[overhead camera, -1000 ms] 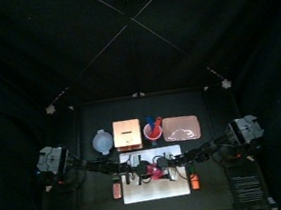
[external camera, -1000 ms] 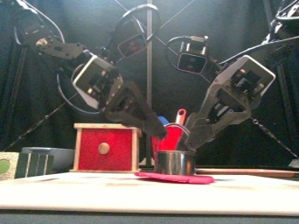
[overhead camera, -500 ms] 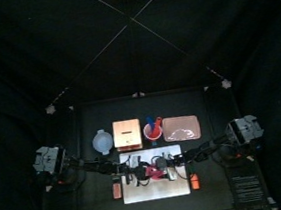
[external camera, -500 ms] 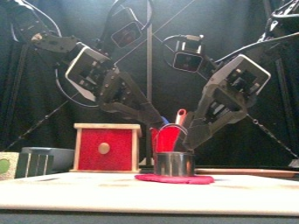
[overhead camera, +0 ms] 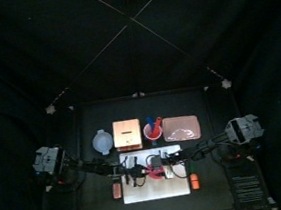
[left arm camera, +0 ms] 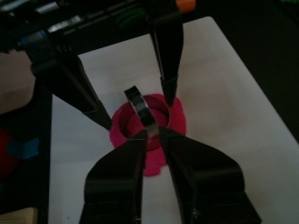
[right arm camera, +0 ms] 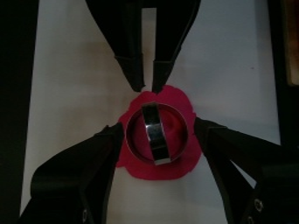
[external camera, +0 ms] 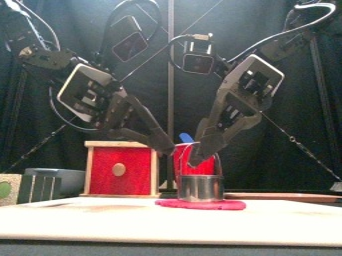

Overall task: Get the cutter from the drawer then cut the dough then place the extra dough in the bowl
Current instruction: Cut the dough

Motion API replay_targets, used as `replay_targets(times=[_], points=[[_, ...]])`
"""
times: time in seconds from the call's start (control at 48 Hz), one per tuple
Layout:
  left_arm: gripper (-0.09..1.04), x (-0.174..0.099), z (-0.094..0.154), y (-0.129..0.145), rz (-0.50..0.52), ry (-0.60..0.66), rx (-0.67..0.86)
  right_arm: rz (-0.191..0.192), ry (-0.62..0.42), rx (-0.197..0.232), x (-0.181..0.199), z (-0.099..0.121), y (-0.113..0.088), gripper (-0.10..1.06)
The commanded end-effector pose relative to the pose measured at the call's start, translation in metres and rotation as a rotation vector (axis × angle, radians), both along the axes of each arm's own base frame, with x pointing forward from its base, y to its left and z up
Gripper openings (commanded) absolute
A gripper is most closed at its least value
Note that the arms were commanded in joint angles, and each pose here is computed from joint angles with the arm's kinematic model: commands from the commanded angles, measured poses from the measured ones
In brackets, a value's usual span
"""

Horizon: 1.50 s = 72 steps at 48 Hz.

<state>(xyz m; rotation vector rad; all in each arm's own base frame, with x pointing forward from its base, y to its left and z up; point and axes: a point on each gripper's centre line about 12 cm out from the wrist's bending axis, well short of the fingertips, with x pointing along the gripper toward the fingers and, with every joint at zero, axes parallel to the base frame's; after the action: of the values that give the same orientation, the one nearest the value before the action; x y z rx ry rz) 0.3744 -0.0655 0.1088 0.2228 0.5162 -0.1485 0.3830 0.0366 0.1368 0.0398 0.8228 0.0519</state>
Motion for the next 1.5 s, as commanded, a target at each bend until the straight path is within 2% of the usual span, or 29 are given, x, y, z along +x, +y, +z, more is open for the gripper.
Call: replay_targets(times=[0.021,0.229,0.438,1.375,1.5], points=[[0.56,0.006,-0.002,0.002,0.013,-0.021,-0.002,0.007,-0.054,-0.005,0.004,0.027,0.000,0.95],[0.53,0.009,-0.022,0.005,0.051,-0.006,-0.008,0.031,-0.010,-0.050,0.005,0.034,-0.001,0.95],[0.53,0.011,-0.029,0.012,0.084,0.007,-0.012,0.038,0.019,-0.069,0.008,0.039,-0.001,0.95],[0.53,0.008,-0.042,0.016,0.101,0.048,-0.012,0.047,0.072,-0.059,0.016,0.022,0.008,0.94],[0.53,0.008,-0.042,0.016,0.101,0.050,-0.012,0.045,0.073,-0.059,0.016,0.022,0.008,0.87]])
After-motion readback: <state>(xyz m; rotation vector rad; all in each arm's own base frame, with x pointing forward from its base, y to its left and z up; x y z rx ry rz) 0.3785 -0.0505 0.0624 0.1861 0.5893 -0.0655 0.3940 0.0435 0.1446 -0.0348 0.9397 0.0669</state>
